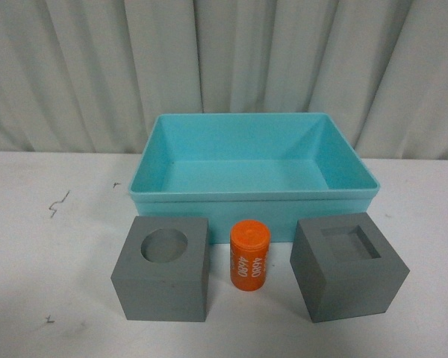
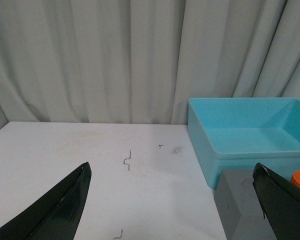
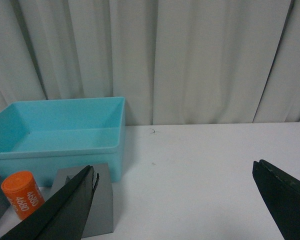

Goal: Place gray and orange parts in blue box

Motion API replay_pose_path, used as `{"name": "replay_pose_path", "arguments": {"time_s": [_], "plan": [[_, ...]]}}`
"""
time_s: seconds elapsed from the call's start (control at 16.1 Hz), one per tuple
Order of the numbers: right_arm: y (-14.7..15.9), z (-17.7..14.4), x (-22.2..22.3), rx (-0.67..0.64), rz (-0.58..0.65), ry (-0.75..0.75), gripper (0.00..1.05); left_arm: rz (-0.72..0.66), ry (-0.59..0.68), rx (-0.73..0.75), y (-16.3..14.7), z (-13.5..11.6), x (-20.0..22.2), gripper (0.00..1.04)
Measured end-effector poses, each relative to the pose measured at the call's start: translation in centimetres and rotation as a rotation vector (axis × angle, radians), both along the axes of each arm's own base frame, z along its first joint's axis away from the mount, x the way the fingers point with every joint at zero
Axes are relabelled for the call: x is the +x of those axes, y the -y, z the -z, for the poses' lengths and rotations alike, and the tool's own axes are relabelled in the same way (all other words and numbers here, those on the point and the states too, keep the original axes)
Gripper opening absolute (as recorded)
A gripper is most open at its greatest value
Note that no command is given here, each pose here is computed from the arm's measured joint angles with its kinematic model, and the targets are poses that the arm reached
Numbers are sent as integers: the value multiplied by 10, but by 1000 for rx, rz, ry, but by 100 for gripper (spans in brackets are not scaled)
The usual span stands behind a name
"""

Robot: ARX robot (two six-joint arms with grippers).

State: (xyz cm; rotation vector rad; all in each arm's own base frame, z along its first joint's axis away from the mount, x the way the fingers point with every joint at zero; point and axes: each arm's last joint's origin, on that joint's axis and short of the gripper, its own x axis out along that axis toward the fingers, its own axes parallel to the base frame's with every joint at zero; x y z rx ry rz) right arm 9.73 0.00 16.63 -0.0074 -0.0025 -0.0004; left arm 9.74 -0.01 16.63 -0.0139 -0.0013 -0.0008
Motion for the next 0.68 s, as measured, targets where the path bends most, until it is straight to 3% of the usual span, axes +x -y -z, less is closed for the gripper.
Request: {"name": "replay_pose_path", "arguments": {"time_s": [0.68], "plan": [[0,0,0,0,0,0,98,0,0,0,0,0,0,98]]}}
